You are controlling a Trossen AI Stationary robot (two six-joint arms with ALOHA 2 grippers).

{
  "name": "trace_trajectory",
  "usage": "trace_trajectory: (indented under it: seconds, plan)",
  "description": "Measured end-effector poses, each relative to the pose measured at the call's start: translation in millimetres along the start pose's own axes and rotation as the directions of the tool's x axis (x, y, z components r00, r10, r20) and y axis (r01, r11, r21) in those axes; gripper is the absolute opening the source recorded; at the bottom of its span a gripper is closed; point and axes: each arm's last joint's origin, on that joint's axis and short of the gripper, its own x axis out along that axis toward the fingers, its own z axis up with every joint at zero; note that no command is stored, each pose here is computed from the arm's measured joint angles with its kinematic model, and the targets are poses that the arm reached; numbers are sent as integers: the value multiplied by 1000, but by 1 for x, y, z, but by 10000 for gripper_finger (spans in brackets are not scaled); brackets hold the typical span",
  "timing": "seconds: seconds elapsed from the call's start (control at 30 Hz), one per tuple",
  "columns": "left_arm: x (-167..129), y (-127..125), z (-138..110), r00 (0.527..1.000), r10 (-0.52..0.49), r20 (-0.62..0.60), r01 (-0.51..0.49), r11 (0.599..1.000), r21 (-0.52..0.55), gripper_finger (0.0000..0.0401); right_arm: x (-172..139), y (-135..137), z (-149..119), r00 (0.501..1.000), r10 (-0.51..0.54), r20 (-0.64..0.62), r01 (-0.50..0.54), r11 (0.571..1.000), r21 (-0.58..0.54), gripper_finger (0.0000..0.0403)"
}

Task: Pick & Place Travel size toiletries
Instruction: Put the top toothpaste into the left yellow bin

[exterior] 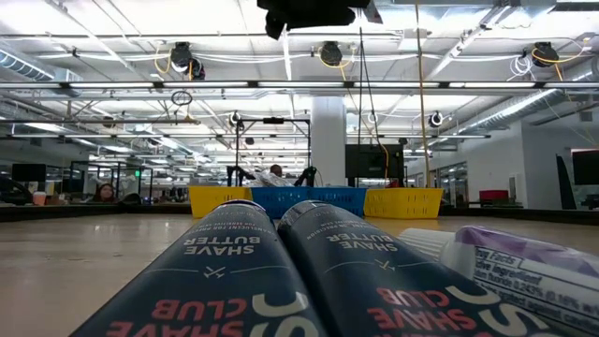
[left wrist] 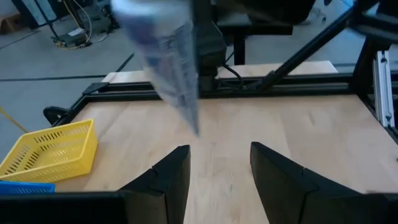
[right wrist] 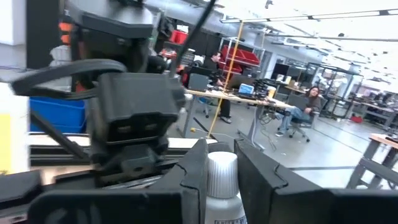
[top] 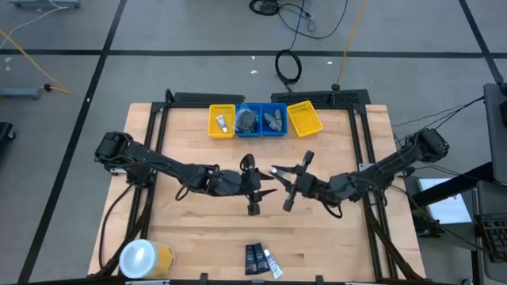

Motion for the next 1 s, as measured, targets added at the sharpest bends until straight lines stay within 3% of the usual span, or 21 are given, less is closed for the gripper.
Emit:
trace_trajectory:
  seconds: [0.27, 1.0]
  plan:
    - [3, 10, 6, 998, 29, 61, -27, 999, -39, 168, 3, -4, 0, 1000, -16, 4, 16, 1000, 6, 50]
    - [10, 25, 6, 993, 99, 68, -92, 990, -104, 166, 4, -6, 6, 998, -36, 48, 36, 999, -1, 50]
